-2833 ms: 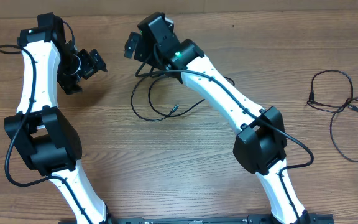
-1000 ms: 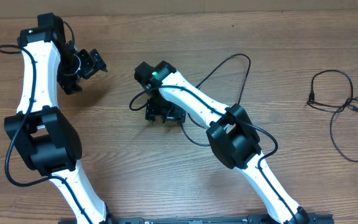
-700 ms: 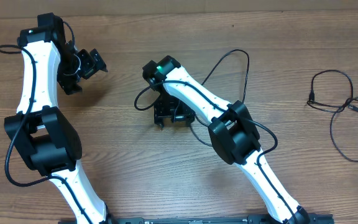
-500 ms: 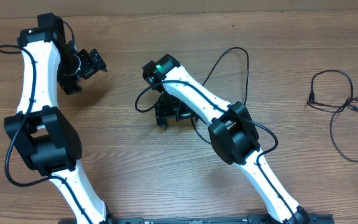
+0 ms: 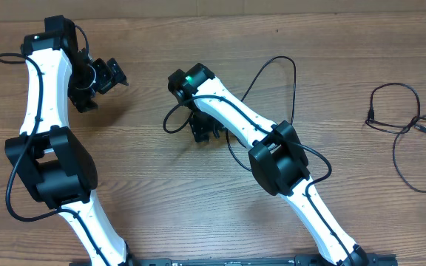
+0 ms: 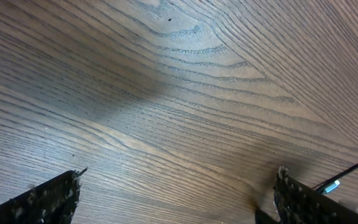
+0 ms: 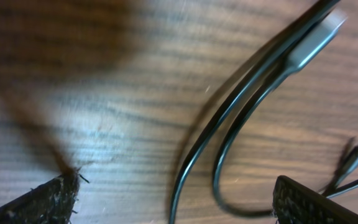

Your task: Untangle cables

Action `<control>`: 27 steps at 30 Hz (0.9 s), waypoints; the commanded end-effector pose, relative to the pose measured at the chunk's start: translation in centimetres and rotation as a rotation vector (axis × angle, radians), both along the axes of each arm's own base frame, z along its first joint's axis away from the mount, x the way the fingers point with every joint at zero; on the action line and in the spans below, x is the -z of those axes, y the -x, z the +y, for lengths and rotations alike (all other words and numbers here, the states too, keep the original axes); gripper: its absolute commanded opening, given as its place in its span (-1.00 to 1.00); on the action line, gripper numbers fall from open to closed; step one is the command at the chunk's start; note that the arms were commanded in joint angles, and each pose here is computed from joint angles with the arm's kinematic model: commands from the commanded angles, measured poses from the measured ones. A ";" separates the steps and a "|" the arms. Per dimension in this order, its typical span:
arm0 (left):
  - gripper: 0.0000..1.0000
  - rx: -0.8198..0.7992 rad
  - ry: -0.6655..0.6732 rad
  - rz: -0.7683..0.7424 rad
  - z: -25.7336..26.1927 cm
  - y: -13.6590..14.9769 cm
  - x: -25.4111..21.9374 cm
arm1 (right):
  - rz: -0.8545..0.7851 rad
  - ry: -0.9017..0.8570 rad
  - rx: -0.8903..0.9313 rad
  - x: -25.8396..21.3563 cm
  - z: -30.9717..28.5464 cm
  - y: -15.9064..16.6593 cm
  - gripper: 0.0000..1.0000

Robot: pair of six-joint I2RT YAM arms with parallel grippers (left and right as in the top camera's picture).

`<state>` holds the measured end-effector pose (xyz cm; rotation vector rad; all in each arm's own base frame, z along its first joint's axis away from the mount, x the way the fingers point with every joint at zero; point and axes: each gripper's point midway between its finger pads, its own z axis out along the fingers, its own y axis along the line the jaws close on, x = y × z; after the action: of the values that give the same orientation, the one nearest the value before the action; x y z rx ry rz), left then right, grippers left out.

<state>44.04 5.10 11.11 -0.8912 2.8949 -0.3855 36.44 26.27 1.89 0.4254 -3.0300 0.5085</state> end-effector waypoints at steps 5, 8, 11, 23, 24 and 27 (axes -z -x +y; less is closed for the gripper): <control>0.99 -0.003 0.009 -0.005 -0.5 0.0 -0.3 | -0.054 0.037 0.007 0.2 -1.6 -2.0 0.95; 0.99 -0.003 0.009 -0.005 -0.5 0.0 -0.3 | -0.029 0.023 0.040 0.3 -2.5 -2.2 0.91; 0.99 -0.003 0.009 -0.005 -0.5 0.0 -0.3 | 0.013 -0.017 0.087 0.5 -3.1 -2.3 0.87; 0.99 -0.003 0.009 -0.005 -0.5 0.0 -0.3 | 0.115 -0.126 0.201 0.8 -4.4 -2.2 0.36; 0.99 -0.003 0.009 -0.005 -0.5 0.0 -0.3 | 0.116 -0.127 0.201 0.8 -4.4 -2.2 0.35; 0.99 -0.003 0.009 -0.005 -0.5 0.0 -0.3 | 0.116 -0.127 0.199 0.8 -4.2 -2.1 0.10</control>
<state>44.04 5.10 11.11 -0.8912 2.8949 -0.3855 38.94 21.24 1.42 0.1455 -2.9670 0.2991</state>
